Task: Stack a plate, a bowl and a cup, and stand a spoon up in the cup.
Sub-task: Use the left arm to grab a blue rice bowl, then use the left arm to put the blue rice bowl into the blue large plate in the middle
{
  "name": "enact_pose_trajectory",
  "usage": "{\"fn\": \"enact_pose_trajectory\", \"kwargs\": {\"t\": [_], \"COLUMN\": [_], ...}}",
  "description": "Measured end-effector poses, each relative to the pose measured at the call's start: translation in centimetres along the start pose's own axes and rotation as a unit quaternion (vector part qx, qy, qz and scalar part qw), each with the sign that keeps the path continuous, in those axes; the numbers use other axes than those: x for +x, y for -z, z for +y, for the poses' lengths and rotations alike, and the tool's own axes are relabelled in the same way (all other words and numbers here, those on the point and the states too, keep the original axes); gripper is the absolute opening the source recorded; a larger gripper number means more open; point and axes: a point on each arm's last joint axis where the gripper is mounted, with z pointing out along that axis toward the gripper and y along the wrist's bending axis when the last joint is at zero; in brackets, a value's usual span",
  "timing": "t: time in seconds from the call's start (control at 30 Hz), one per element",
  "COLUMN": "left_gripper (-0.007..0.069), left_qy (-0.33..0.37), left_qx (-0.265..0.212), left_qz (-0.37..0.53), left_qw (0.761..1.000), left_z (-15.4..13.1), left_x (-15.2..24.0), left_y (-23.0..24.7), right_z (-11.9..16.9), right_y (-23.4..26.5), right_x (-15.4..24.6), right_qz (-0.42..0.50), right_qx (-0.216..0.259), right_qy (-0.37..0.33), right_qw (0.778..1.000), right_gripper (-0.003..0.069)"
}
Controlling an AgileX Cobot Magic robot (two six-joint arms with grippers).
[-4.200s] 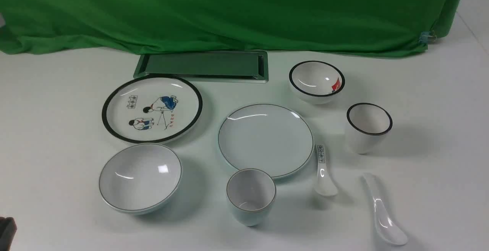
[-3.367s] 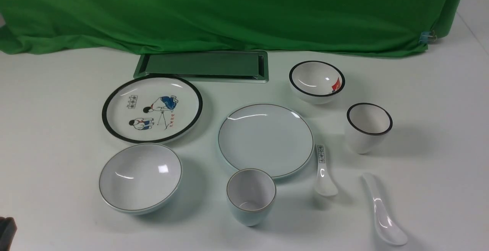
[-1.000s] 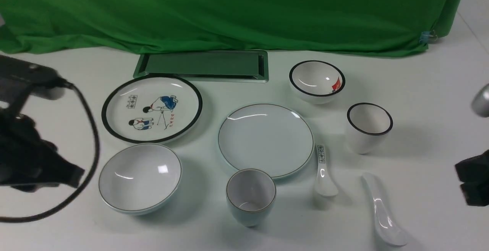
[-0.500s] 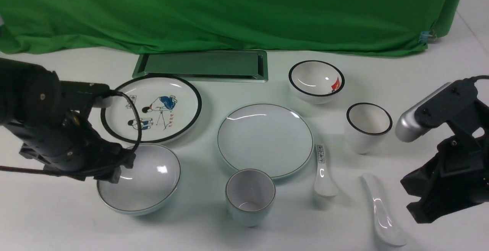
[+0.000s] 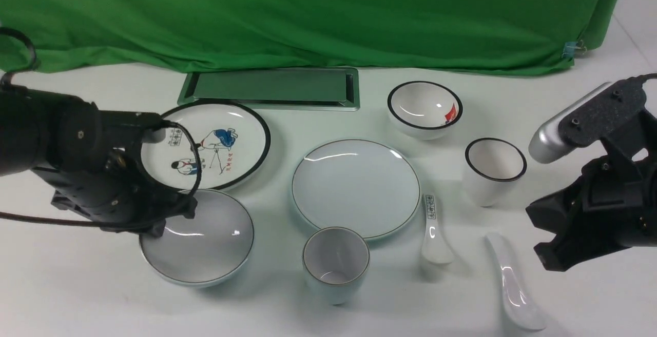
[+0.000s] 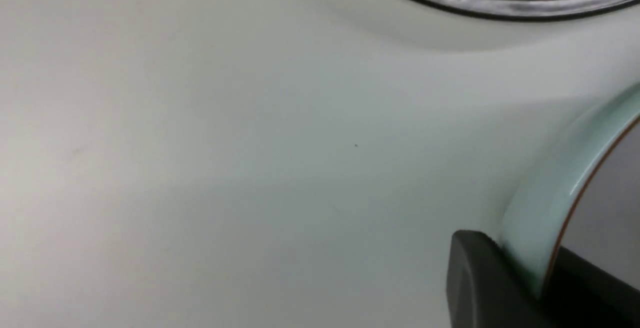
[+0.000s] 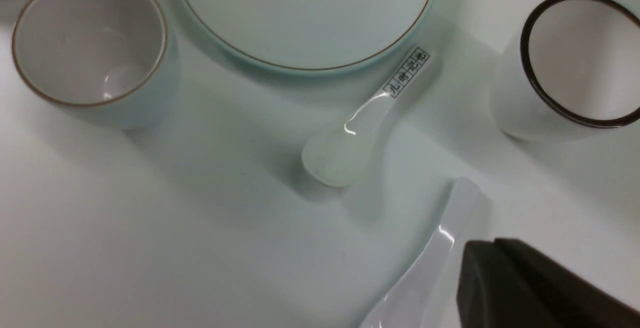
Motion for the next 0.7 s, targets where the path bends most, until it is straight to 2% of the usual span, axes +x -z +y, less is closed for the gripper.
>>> {"fn": "enact_pose_trajectory", "kwargs": {"t": [0.13,0.27,0.4,0.6,0.7], "left_gripper": [-0.0009,-0.0009,-0.0009,-0.0009,-0.0009], "left_qy": [-0.034,-0.079,-0.110,-0.115,-0.117], "left_qx": [0.030,0.116,0.179,0.202,0.205], "left_qz": [-0.023,-0.089,-0.114,-0.094,-0.074], "left_qw": [0.999,0.986,0.971,0.968,0.969], "left_z": [-1.2,-5.3,-9.1,-11.2,-11.6], "left_x": [-0.2,-2.2,-5.3,-10.2,-11.4], "left_y": [2.5,5.7,6.5,3.0,0.6], "right_z": [0.0,-0.3,-0.5,-0.7,-0.7], "right_y": [0.1,1.0,2.5,4.3,4.4], "right_x": [-0.2,-1.4,-3.1,-4.4,-4.3], "right_qz": [-0.004,-0.020,-0.033,-0.031,-0.024], "right_qx": [0.001,0.004,0.005,0.001,-0.001], "right_qy": [0.000,-0.003,-0.004,-0.003,-0.003], "right_qw": [1.000,1.000,0.999,1.000,1.000], "right_gripper": [0.0039,0.0042,0.0045,0.0059,0.0062]}}
